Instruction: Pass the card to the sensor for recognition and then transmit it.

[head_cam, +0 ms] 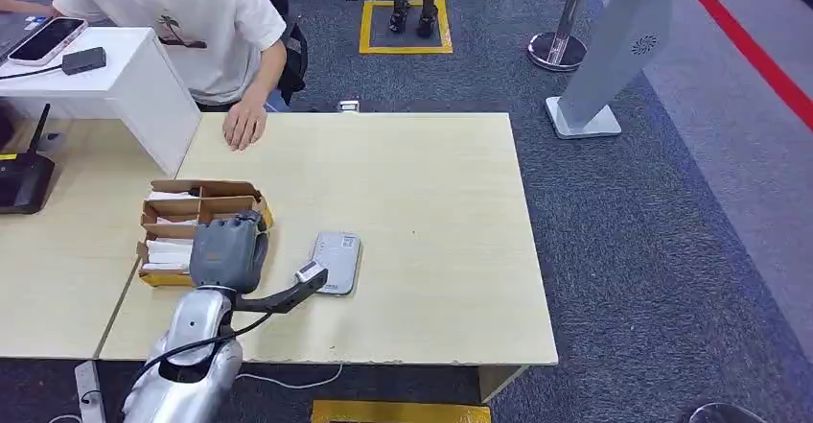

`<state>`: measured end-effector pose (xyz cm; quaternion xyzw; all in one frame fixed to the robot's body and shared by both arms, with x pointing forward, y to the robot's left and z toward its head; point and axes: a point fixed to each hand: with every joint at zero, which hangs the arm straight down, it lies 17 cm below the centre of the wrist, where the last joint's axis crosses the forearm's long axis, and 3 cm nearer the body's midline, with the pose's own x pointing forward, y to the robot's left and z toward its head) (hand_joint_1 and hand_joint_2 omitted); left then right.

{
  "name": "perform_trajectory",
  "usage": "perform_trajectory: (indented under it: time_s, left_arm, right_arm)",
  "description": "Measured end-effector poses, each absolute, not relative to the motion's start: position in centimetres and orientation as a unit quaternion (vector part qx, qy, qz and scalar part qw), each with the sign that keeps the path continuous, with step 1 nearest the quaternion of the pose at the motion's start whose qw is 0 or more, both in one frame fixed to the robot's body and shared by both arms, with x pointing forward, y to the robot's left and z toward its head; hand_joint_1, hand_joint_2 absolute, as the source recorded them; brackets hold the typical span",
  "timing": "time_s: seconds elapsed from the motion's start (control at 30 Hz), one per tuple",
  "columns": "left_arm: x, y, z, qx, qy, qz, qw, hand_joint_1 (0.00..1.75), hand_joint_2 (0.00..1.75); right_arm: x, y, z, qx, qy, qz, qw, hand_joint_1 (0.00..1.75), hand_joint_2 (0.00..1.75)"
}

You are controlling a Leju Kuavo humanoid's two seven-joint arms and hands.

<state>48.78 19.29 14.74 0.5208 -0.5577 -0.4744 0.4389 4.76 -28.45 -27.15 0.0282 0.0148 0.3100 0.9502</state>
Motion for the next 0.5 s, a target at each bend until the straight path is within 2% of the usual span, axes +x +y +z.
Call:
perform_trajectory:
  time_s: [0.17, 0.5]
  left_arm:
    - [48.7, 19.4, 13.7, 0.519, -0.554, -0.483, 0.437, 1.75, 1.75]
    - [48.5, 15.5, 13.0, 0.479, -0.585, -0.505, 0.417, 1.75, 1.75]
  right_arm:
    - [4.8, -28.4, -27.1, 0.028, 0.014, 0.315, 0.948, 0.0, 0.0]
    - [4.9, -27.9, -27.1, 0.033, 0.01, 0.328, 0.944, 0.0, 0.0]
